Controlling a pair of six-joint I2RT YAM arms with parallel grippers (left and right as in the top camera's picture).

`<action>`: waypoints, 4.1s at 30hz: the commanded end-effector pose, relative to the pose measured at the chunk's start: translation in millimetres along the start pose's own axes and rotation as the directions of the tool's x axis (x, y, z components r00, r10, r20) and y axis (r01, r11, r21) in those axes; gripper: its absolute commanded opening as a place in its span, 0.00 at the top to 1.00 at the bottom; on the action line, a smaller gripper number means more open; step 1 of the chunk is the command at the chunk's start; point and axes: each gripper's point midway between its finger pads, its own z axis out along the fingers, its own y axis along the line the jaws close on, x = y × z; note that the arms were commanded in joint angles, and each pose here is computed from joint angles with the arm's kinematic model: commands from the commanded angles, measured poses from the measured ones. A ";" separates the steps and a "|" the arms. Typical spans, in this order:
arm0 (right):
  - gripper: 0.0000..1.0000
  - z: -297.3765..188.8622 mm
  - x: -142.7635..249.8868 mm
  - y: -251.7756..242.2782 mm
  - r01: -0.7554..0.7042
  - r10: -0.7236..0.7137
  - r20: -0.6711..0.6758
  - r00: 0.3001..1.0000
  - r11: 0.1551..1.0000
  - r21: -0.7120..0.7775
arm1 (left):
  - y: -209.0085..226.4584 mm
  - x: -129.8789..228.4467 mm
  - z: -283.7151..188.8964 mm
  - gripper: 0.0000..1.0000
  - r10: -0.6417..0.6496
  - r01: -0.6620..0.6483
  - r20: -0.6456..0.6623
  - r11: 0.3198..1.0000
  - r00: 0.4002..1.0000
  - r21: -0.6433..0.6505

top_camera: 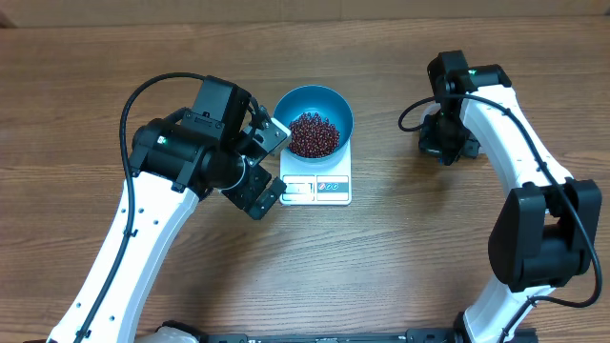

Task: Scoop item into bowl and weigh 150g on scale
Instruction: 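Lower the scoop into the tub with the right gripper, then drag the scoop through the beans in the tub with the right gripper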

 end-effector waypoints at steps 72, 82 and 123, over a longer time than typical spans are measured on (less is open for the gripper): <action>0.96 -39.2 -30.5 -16.0 -0.012 0.024 0.015 1.000 0.834 -0.551 | -1.9 0.2 -3.3 0.01 0.020 -0.020 0.015 1.000 1.000 0.009; 0.96 -46.6 -33.1 -17.8 0.066 -0.030 0.068 0.997 0.779 -0.623 | -1.9 0.3 -3.3 0.00 0.020 -0.020 0.015 1.000 1.000 0.009; 0.96 -69.3 -50.8 -46.3 0.094 -0.004 0.145 0.989 0.777 -0.622 | -1.9 0.2 -3.3 0.00 0.020 -0.020 0.015 1.000 1.000 0.009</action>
